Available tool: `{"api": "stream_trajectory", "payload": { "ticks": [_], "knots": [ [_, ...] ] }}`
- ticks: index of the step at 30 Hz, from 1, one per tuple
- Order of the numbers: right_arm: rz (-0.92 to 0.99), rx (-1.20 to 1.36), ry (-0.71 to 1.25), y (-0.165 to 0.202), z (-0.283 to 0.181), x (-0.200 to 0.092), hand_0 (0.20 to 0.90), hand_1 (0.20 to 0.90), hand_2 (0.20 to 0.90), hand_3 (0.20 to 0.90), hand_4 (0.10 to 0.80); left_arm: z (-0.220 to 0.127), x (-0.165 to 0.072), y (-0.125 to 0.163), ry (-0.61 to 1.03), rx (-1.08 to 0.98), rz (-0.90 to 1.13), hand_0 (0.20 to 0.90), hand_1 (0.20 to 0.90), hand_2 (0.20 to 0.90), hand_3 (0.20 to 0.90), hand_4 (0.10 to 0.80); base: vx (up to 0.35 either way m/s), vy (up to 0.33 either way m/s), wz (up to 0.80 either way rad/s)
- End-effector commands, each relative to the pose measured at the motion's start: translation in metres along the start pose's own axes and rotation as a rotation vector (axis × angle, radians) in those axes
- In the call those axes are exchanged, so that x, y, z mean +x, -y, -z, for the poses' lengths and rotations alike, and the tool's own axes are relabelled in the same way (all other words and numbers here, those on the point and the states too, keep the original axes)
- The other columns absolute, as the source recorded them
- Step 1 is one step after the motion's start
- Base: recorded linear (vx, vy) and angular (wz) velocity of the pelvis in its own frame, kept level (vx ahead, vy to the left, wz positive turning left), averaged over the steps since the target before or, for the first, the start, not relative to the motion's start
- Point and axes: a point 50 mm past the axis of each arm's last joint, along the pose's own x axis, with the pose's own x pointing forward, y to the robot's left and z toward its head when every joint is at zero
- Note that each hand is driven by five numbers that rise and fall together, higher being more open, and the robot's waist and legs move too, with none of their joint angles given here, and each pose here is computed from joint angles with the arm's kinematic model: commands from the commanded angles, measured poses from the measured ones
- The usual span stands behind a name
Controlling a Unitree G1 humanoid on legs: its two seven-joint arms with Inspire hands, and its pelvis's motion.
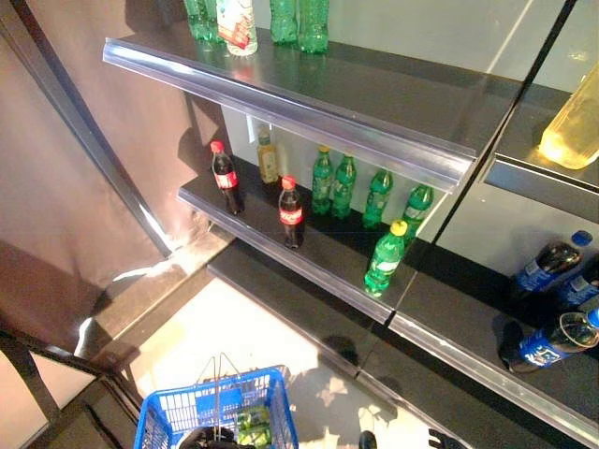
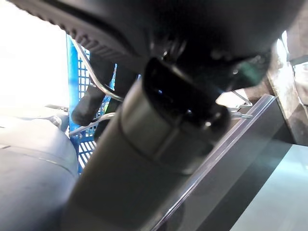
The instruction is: Pick up the drink and place into the basket.
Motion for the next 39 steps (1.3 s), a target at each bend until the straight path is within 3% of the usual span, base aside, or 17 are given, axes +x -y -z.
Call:
{"api": "stream_trajectory", "payload": {
  "ticks": [1, 10, 12, 15, 22, 27, 39],
  "knots": [
    [0.038, -0.043, 0.066, 0.017, -0.033, 0.005, 0.900, 0.900, 0.900, 0.900, 0.800, -0.071, 0.003, -0.029, 0.275, -0.029, -0.081, 0.300, 0.300, 0.300, 0.200, 0.100, -0.304, 0.023, -0.03],
    [0.050, -0.048, 0.291, 0.015, -0.113, 0.007, 0.900, 0.900, 0.900, 0.900, 0.800, -0.160, -0.001, -0.015, 0.551, -0.076, -0.054, 0.300, 0.300, 0.300, 0.200, 0.100, -0.248, 0.010, 0.02],
    [0.083, -0.021, 0.406, 0.019, -0.146, 0.003, 0.900, 0.900, 0.900, 0.900, 0.800, -0.192, -0.008, -0.012, 0.651, -0.093, -0.044, 0.300, 0.300, 0.300, 0.200, 0.100, -0.413, -0.042, 0.21],
    [0.101, 0.033, 0.575, 0.027, -0.180, -0.009, 0.900, 0.900, 0.900, 0.900, 0.800, -0.213, -0.016, -0.010, 0.723, -0.100, -0.042, 0.300, 0.300, 0.300, 0.200, 0.100, -0.317, -0.026, 0.17],
    [0.045, 0.062, 0.954, 0.017, -0.258, -0.050, 0.900, 0.900, 0.900, 0.900, 0.800, -0.216, -0.017, -0.010, 0.724, -0.098, -0.049, 0.300, 0.300, 0.300, 0.200, 0.100, -0.145, -0.010, 0.04],
    [-0.030, -0.044, 1.280, -0.007, -0.301, -0.106, 0.900, 0.900, 0.900, 0.900, 0.800, -0.201, -0.014, -0.020, 0.668, -0.088, -0.092, 0.300, 0.300, 0.300, 0.200, 0.100, -0.026, -0.044, 0.02],
    [-0.069, -0.326, 1.700, -0.028, -0.321, -0.196, 0.900, 0.900, 0.900, 0.900, 0.800, -0.188, -0.014, -0.024, 0.665, -0.095, -0.090, 0.300, 0.300, 0.300, 0.200, 0.100, 0.011, -0.004, 0.03]
  ]
}}
